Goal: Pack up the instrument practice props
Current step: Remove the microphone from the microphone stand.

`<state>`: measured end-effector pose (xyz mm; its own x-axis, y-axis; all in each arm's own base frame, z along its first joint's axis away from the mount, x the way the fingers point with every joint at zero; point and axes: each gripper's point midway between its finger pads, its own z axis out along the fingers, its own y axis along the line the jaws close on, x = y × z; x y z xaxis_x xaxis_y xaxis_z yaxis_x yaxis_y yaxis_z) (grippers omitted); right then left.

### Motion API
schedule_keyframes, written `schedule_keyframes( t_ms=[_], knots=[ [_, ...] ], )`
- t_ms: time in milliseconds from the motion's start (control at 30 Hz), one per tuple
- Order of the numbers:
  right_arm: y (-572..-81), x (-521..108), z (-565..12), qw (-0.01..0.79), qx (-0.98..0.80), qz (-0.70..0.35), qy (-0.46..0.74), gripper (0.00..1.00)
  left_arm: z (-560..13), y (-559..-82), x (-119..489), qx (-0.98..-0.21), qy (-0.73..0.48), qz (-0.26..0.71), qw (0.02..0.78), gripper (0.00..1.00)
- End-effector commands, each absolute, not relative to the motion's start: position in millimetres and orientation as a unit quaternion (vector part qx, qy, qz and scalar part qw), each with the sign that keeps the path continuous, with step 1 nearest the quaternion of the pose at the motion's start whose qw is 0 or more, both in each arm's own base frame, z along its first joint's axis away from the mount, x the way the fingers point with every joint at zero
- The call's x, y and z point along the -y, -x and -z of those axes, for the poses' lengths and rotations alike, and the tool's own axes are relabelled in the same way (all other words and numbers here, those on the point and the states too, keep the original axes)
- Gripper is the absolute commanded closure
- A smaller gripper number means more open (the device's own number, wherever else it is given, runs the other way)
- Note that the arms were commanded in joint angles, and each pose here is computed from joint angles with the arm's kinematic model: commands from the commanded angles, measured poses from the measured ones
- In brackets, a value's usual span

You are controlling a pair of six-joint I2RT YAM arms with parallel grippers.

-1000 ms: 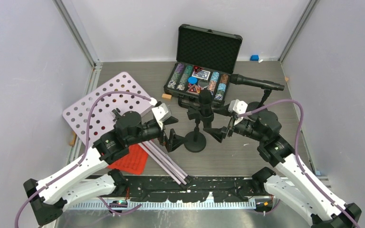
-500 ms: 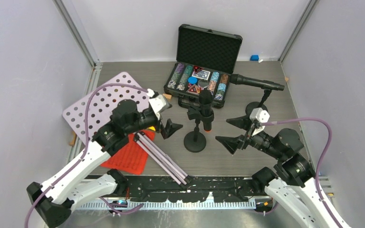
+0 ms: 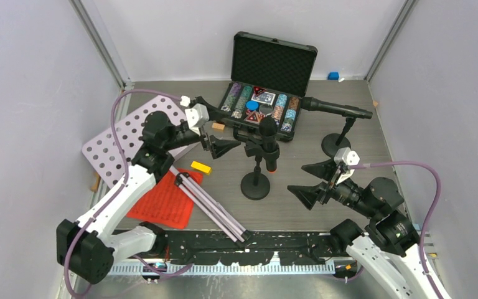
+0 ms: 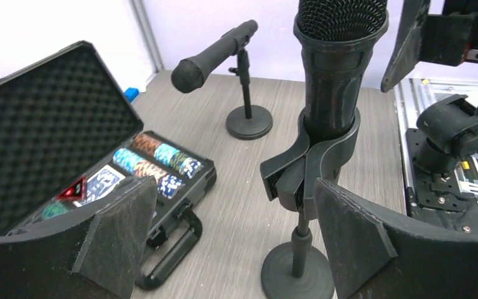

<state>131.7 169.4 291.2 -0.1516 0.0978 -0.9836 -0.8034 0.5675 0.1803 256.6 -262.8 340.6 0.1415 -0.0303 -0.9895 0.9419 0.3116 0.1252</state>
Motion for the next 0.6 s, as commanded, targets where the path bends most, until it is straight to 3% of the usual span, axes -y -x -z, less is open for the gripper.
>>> schedule_keyframes(
  t_ms=[0, 567],
  knots=[
    [-127, -167, -301, 0.598, -0.651, -0.385, 0.265, 0.14, -365, -249, 274, -0.449, -0.471, 0.424, 0.63, 0.0],
    [-126, -165, -290, 0.588, -0.666, -0.377, 0.264, 0.15, -384, -233, 301, -0.38, -0.477, 0.588, 0.531, 0.0]
  ],
)
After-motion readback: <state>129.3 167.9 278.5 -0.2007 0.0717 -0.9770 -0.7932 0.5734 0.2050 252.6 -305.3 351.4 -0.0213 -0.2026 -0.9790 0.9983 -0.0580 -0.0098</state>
